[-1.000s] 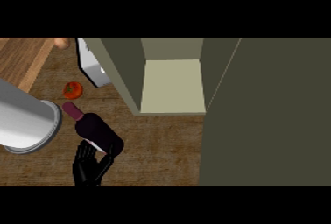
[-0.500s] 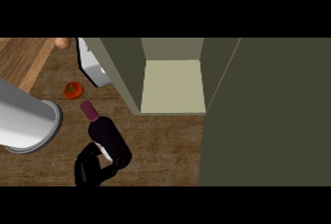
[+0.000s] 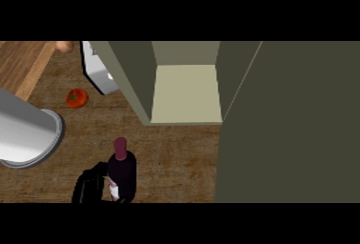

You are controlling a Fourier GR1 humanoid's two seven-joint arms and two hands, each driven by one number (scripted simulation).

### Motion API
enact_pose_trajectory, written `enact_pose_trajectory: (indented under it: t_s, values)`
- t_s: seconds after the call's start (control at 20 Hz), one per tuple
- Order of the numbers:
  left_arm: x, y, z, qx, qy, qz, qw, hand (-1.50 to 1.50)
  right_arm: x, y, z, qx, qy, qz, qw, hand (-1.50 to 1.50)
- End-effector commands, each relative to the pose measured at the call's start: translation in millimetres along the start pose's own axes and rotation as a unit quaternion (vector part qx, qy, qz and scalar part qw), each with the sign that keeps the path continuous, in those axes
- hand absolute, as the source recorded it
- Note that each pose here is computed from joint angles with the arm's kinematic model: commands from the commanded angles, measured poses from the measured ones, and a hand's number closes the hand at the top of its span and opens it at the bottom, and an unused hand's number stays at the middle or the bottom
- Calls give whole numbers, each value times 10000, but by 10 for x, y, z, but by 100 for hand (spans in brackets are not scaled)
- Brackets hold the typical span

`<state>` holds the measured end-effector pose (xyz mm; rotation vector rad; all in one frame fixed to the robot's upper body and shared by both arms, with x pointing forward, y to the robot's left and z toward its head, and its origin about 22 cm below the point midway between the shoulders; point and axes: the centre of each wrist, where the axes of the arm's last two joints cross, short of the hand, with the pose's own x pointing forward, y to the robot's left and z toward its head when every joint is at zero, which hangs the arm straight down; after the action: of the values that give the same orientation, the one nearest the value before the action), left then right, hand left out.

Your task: Pick up the wine, place it into the cabinet and close the cabinet

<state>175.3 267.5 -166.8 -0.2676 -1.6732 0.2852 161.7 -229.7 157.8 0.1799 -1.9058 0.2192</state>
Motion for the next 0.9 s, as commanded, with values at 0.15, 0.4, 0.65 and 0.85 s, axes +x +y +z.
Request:
enact_pose_trajectory:
  t_s: [0.15,0.4,0.65,0.85]
  values:
    - [173,78,177,-295,18,126,9995,150,27,-4,51,45,-18,84,10000,-150]
    - [363,20,214,-564,-326,306,9974,150,-40,-131,-8,-24,26,36,10000,-150]
    - [593,-384,23,-692,-242,345,9967,150,-116,-69,30,-51,20,-8,10000,-150]
    - [850,-580,-172,-538,-365,342,9973,150,-70,-255,1,-58,-17,49,10000,-150]
